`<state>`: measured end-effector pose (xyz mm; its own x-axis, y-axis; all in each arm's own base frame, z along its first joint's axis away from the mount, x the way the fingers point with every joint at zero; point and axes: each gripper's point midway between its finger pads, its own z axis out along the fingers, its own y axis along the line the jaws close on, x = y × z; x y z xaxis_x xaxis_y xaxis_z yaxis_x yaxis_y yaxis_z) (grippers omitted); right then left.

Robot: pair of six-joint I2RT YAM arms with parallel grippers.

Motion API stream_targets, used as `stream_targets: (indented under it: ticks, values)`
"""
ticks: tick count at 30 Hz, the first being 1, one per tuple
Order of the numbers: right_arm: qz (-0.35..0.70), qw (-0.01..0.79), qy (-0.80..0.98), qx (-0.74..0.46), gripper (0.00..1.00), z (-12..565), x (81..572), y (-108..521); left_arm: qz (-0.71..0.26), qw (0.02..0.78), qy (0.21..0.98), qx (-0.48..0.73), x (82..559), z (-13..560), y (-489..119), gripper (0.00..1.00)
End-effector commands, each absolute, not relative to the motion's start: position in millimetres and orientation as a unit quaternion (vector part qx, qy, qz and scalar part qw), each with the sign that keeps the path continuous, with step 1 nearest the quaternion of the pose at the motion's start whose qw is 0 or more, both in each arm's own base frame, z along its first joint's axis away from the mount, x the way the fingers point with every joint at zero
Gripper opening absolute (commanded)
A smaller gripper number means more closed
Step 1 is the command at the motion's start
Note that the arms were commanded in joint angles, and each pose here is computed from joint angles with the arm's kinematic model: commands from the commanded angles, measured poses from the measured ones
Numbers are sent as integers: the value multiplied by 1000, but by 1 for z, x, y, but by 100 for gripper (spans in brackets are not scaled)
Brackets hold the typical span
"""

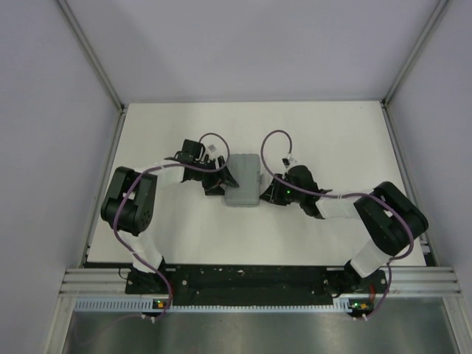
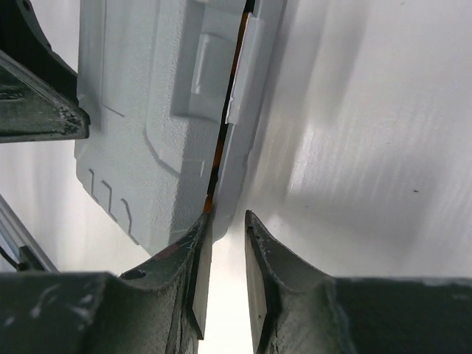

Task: Pack the tool kit

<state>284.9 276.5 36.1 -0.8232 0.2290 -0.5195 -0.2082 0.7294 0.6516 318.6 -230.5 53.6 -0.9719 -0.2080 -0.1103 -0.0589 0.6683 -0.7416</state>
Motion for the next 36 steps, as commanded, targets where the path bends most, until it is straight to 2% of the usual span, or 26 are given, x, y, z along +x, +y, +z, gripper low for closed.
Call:
stream_targets:
  ticks: [1, 9, 13, 19, 27, 36]
  values:
    - [337, 347, 875, 18, 25, 60, 296, 258, -403, 93, 908, -64, 321, 52, -236, 72]
    - [325, 349, 878, 33, 31, 67, 296, 252, -367, 89, 924, -67, 322, 41, -228, 72]
    - [333, 358, 872, 19, 47, 76, 298, 255, -348, 89, 931, -63, 320, 36, -226, 72]
    - [355, 365, 861, -7, 56, 95, 305, 269, -318, 87, 942, -59, 317, 27, -222, 72]
    - [326, 317, 890, -31, 56, 66, 314, 281, -264, 82, 960, -49, 314, 18, -216, 70]
    - [176, 239, 954, -49, 34, -9, 288, 260, -217, 79, 972, -38, 310, 6, -211, 68]
